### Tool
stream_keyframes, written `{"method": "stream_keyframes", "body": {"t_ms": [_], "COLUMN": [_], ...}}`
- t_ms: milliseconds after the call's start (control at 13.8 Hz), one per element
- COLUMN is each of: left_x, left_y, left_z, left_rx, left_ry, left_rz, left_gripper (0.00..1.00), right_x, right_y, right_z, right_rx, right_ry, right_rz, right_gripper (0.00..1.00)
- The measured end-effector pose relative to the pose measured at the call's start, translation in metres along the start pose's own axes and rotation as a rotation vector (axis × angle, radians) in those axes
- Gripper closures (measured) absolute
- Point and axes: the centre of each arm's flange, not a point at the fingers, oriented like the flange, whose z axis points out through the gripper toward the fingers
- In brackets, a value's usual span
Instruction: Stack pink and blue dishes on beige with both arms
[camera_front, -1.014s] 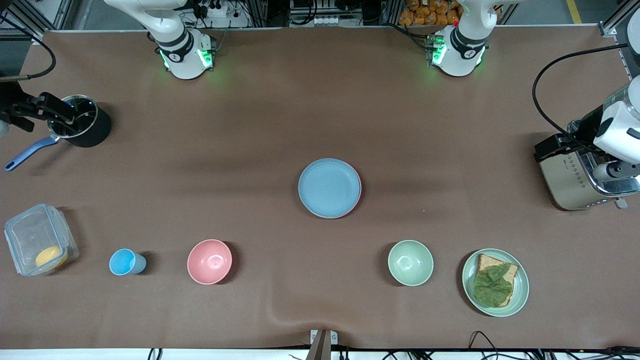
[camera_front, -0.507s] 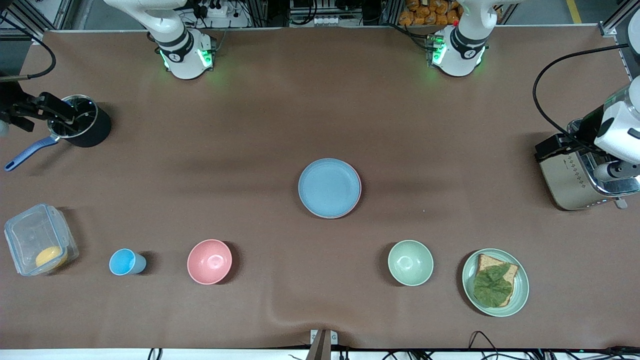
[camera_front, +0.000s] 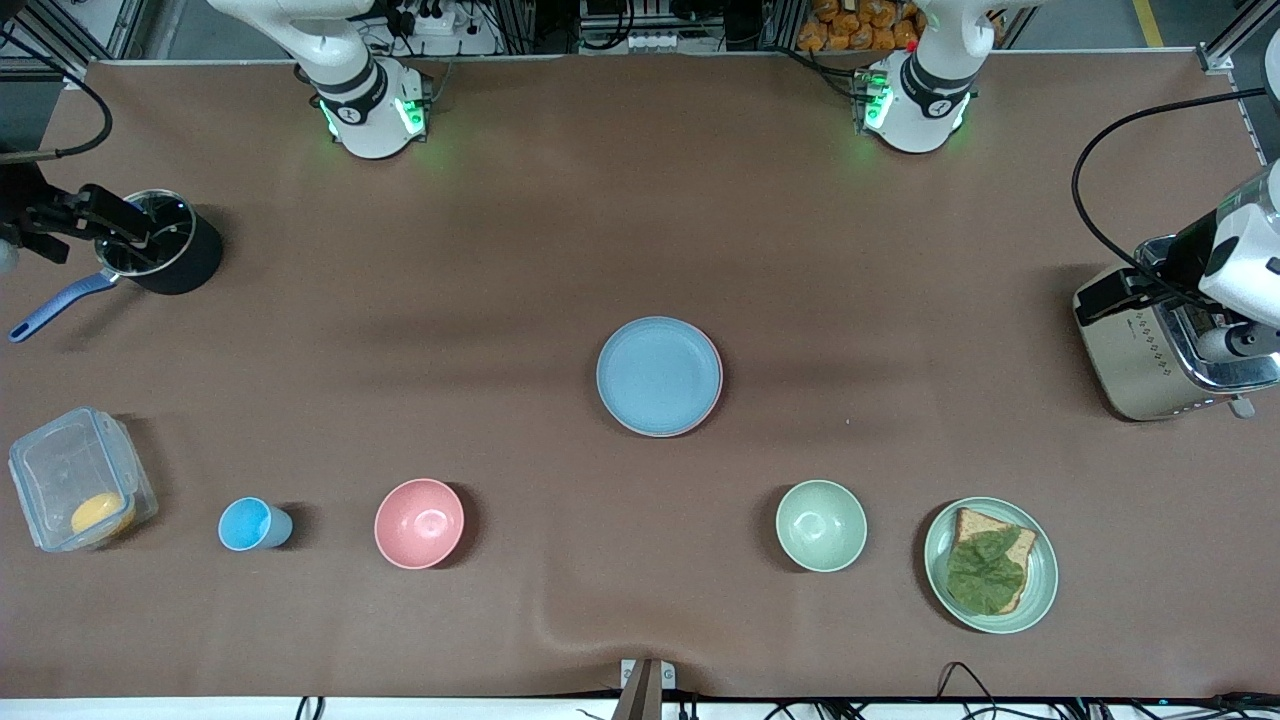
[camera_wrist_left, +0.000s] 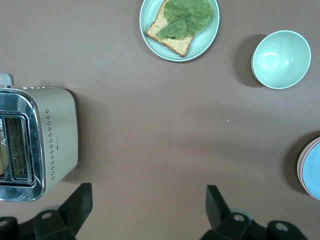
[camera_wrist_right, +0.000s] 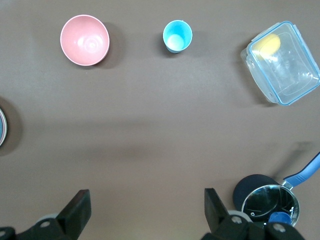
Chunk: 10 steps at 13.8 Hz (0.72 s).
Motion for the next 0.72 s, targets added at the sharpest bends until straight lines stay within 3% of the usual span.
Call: {"method": "stream_keyframes", "body": {"t_ms": [725], "left_x": [0.0014], "left_y": [-0.0042], "left_z": [0.0012], "left_rx": [0.000], "left_ry": [-0.002], "left_rz": [-0.007], "left_gripper": [0.00], "right_x": [-0.0008], "right_y": [-0.0001], "right_z": [0.0007], "right_rx": [0.000], "right_ry": [-0.008], "right_rz": [0.000], "right_gripper": [0.00]}}
